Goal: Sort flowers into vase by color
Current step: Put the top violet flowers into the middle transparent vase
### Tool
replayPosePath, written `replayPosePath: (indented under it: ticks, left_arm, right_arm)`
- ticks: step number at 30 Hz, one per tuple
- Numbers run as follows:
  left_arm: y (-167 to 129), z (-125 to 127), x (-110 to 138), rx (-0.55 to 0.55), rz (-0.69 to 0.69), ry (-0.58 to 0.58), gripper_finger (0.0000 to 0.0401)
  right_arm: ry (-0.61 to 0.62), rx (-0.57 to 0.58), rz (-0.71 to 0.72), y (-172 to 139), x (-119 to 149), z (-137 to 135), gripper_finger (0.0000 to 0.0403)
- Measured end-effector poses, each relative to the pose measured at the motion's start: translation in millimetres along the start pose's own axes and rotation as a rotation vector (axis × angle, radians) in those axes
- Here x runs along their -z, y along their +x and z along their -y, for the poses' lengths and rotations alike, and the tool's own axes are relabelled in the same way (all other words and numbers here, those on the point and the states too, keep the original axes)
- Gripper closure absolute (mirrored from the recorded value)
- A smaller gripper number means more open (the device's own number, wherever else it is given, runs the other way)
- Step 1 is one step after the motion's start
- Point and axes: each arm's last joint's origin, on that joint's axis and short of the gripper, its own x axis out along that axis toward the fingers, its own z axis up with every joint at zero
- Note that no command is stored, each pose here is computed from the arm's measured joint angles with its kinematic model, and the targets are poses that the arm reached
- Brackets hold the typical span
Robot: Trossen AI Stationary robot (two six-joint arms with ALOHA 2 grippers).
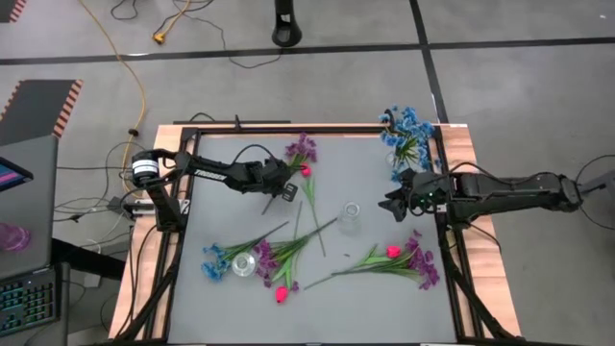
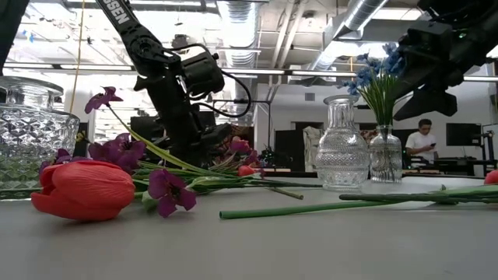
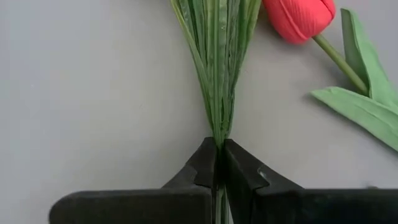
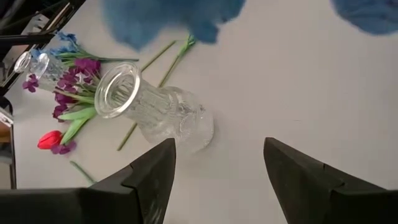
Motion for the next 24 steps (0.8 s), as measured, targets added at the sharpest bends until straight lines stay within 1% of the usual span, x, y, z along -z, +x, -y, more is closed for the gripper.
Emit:
replayPosePath:
  ticks: [6,11,13,17,21,24]
  left_arm:
    - [-5.1,0.8,-2.4,0.018,0.008,0.004,0.0399]
    - [-24.5,2.4,-12.2,0.059,0.068,0.013,0.0400]
    - [-34.4,2.9,-16.7,0.081,0.096,0.020,0.0400]
    - [-53.5,3.4,-24.9,0.124,0.155,0.032,0.0400]
    - [-71.0,7.8,-33.3,0.202,0.237,0.043,0.0400]
    - [-82.3,14.6,-39.4,0.292,0.307,0.048,0.0400]
  right_arm:
    - [0.001,-0.012,-0.008,-0.6,0.2,-0.2,0.0131]
    - [0.001,-0.060,-0.033,-7.2,0.5,-0.9,0.0131]
    - [-0.002,-0.041,-0.051,-14.4,-0.7,-0.6,0.0131]
    - [-0.011,0.034,-0.069,-31.2,-4.9,0.0,0.0131]
    - [-0.029,0.051,-0.072,-44.1,-11.9,-4.0,0.0131]
    - [-0.046,0.049,-0.072,-53.8,-17.4,-7.4,0.0131]
